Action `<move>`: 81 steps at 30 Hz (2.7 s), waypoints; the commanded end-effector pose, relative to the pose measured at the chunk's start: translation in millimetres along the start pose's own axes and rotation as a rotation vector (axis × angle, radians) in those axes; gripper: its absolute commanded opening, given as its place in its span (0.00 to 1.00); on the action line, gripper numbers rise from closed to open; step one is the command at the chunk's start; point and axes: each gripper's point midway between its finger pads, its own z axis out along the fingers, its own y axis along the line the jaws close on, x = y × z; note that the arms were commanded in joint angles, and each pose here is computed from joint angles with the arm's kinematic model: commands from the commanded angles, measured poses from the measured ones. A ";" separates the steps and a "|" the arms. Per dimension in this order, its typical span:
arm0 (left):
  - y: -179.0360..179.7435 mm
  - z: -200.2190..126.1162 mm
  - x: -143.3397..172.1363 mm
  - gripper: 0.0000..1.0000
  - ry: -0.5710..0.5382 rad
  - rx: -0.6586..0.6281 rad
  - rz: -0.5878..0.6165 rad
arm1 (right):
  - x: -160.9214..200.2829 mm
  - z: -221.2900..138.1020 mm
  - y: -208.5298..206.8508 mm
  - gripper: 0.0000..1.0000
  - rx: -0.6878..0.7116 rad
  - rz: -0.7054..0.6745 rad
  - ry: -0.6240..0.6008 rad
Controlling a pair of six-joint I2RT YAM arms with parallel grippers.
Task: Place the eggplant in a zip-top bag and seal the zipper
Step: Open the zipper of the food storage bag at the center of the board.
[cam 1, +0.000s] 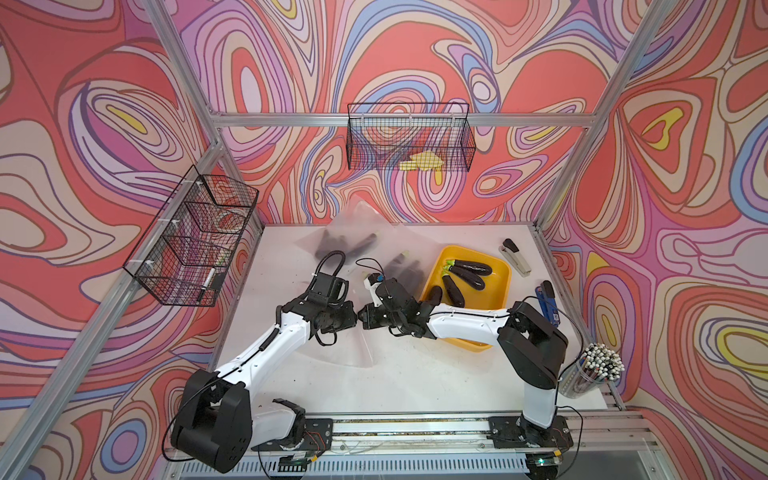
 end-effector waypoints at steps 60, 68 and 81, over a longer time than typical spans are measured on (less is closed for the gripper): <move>29.3 -93.6 35.8 0.00 0.038 -0.262 0.121 | -5.3 17.8 38.6 0.08 -0.185 -0.015 0.040; -15.2 -30.0 28.2 0.00 0.122 -0.168 0.225 | 20.0 -12.1 -29.5 0.12 0.099 0.010 0.036; -19.4 25.5 48.2 0.00 0.231 -0.121 0.184 | -30.8 -92.4 -33.0 0.45 0.019 0.043 -0.071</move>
